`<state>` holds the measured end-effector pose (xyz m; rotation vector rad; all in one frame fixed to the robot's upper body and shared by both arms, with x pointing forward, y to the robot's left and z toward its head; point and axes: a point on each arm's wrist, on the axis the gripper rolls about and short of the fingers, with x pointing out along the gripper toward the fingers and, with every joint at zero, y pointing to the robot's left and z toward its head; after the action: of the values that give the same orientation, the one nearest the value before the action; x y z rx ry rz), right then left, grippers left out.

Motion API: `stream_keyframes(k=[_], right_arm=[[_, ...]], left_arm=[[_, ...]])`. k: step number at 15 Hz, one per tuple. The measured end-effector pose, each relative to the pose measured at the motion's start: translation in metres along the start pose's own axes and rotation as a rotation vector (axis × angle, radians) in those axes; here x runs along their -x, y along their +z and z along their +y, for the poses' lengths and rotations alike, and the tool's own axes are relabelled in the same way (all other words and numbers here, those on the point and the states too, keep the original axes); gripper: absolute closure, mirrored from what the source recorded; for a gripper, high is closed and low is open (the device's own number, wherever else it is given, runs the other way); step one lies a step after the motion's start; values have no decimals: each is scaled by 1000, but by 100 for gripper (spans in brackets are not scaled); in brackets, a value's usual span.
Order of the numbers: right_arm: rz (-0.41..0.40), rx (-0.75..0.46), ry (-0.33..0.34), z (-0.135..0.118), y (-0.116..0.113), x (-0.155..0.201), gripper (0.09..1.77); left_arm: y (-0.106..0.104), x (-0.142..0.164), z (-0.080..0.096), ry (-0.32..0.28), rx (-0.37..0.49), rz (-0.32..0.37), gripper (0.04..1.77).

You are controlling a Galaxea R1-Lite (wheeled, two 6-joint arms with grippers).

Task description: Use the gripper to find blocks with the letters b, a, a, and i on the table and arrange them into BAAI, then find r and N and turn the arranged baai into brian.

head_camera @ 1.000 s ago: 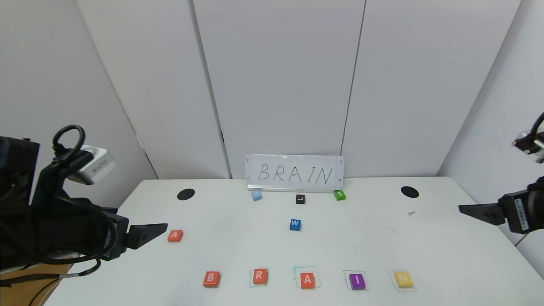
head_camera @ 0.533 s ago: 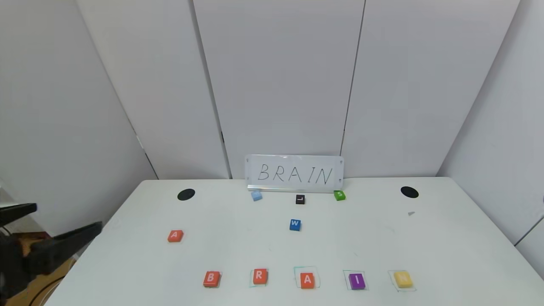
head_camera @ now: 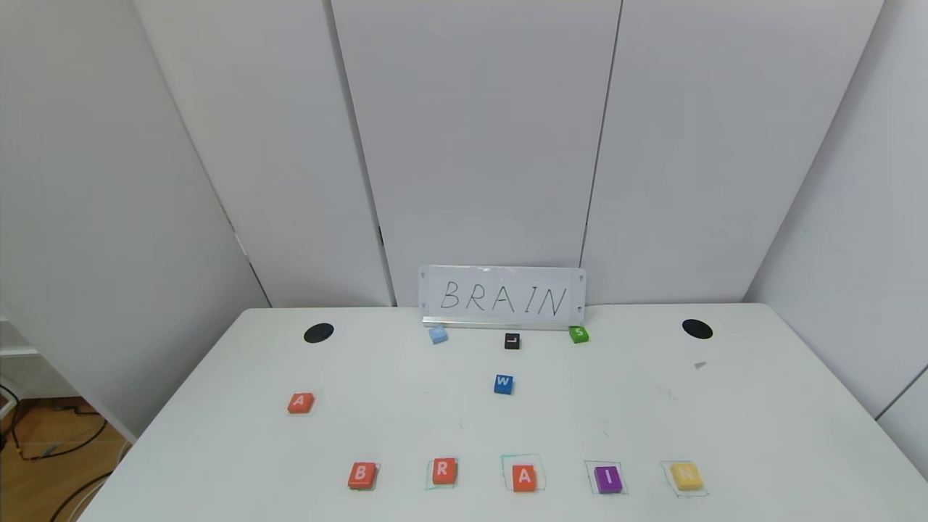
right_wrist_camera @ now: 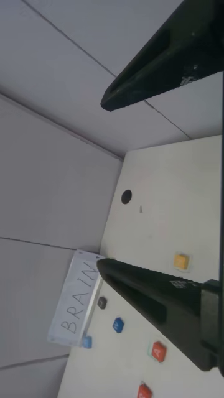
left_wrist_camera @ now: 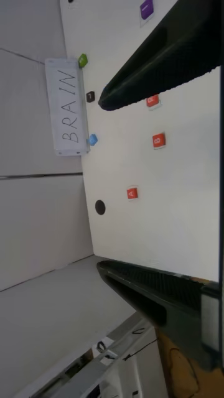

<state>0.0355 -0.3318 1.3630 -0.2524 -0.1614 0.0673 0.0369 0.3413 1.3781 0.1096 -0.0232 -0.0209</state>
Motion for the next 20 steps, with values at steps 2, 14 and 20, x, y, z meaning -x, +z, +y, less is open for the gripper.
stream_keyframes(k=[2, 14, 20], right_arm=[[-69, 12, -14, 3, -5, 23, 15], [-545, -54, -209, 10, -39, 46, 15], [-291, -72, -175, 27, -129, 0, 15]], left_arm=[[-5, 16, 0, 22, 2, -53, 9], [-46, 78, -15, 8, 90, -432, 9], [-104, 13, -19, 49, 104, -322, 9]])
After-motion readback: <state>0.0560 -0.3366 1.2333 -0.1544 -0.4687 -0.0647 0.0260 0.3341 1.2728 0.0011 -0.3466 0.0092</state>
